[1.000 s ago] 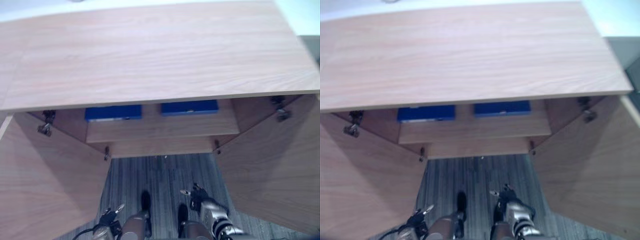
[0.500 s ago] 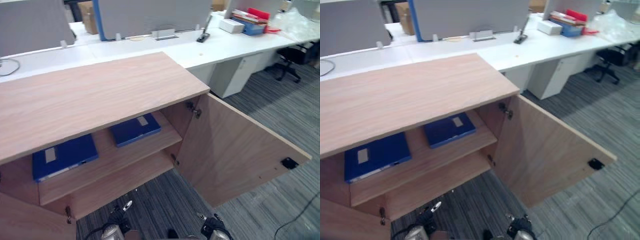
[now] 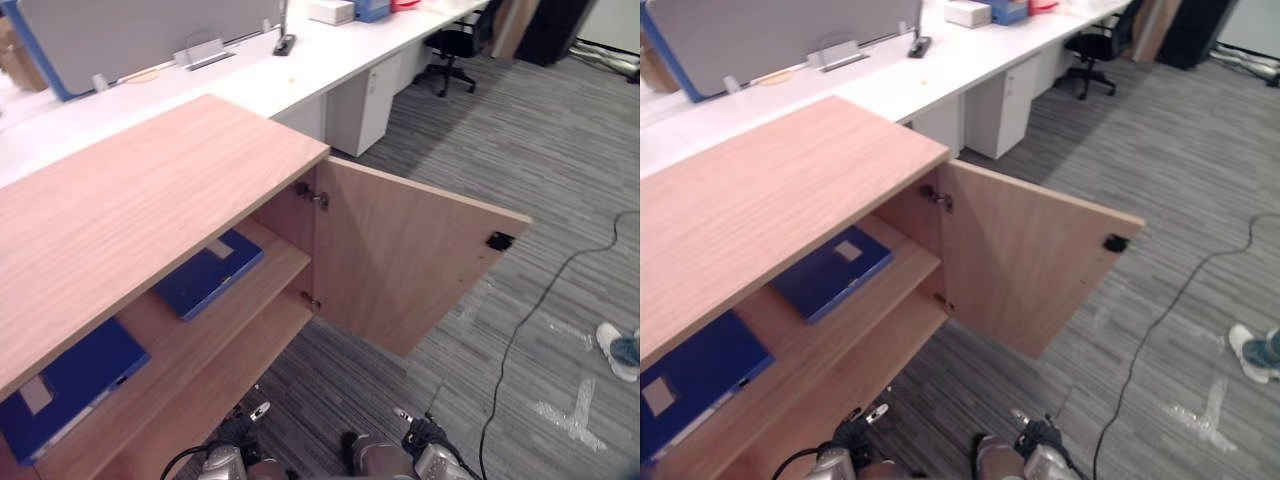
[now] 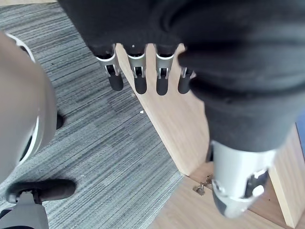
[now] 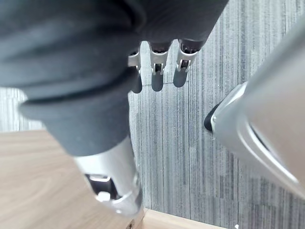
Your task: Walk over to the cabinet, pick up the folder, carry it to the office cabinet, place the folder inside the office cabinet, then close the office cabinet door
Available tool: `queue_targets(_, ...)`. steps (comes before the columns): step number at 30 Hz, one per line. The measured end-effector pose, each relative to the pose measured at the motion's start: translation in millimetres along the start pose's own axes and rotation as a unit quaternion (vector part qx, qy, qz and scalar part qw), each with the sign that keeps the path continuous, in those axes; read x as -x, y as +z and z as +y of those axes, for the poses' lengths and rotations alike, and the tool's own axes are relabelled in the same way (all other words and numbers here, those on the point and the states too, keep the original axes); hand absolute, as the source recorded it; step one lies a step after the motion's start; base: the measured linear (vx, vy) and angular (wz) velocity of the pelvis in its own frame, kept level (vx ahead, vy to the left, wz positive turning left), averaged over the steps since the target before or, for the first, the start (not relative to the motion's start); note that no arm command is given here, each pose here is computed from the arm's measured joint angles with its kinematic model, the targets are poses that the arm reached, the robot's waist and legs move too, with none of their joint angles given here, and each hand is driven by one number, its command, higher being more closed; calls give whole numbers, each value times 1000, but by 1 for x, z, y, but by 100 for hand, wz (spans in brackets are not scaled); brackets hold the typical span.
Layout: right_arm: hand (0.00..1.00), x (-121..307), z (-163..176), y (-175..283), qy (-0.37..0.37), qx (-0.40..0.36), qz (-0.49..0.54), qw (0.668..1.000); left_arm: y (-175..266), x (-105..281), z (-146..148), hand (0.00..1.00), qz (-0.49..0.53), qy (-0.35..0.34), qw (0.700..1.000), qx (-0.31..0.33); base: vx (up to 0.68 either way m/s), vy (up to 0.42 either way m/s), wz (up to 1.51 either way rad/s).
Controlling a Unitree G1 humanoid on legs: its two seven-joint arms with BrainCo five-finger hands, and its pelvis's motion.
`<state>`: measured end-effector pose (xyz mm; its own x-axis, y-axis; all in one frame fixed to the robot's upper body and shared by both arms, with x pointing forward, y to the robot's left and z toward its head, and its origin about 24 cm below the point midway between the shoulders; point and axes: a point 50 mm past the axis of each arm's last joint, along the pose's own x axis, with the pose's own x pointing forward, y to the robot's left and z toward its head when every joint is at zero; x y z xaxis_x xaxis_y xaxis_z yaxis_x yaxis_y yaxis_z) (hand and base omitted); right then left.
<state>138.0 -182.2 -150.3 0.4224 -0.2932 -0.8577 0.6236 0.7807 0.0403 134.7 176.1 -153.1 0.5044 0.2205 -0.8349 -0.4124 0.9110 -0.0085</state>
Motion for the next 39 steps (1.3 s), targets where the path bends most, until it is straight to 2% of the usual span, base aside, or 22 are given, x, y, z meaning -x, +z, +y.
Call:
queue_targets(4, 0, 0, -6, -2, -13, -18, 6, 1000, -2, 0, 10, 0, 1, 19, 999, 27, 84, -130, -67)
queue_targets(8, 0, -2, -19, 0, -40, -60, 11, 997, -7, 2, 2, 0, 11, 17, 999, 50, 86, -185, -36)
queue_targets(11, 0, -2, -21, -4, -44, -63, 19, 997, -8, 2, 4, 0, 13, 21, 998, 64, 54, -109, -27)
queue_targets(17, 0, -5, -30, 4, -56, -72, 13, 996, -9, 2, 1, 0, 14, 10, 999, 32, 73, 6, -15)
queue_targets(20, 0, -9, -23, 36, -42, -74, -30, 996, -7, 2, 3, 0, 8, 2, 1000, -1, 9, 114, -43)
queue_targets(24, 0, -8, -28, 109, -34, -62, -143, 987, -13, 4, 17, 0, 13, 4, 999, -50, -39, 149, -32)
queue_targets(26, 0, 2, -29, 168, -28, -48, -235, 971, -21, 7, 31, 0, 19, 13, 997, -69, -85, 149, -27)
queue_targets(31, 0, 41, -19, 279, -18, 3, -384, 923, -20, 8, 34, 0, 16, 4, 994, -104, -116, 121, -4)
queue_targets(34, 0, 62, 4, 323, 0, 24, -420, 907, -23, 9, 35, 0, 19, -1, 993, -118, -138, 75, 5)
queue_targets(39, 0, 98, 33, 373, 27, 45, -455, 889, -34, 13, 35, 0, 31, -7, 993, -116, -124, 17, 14)
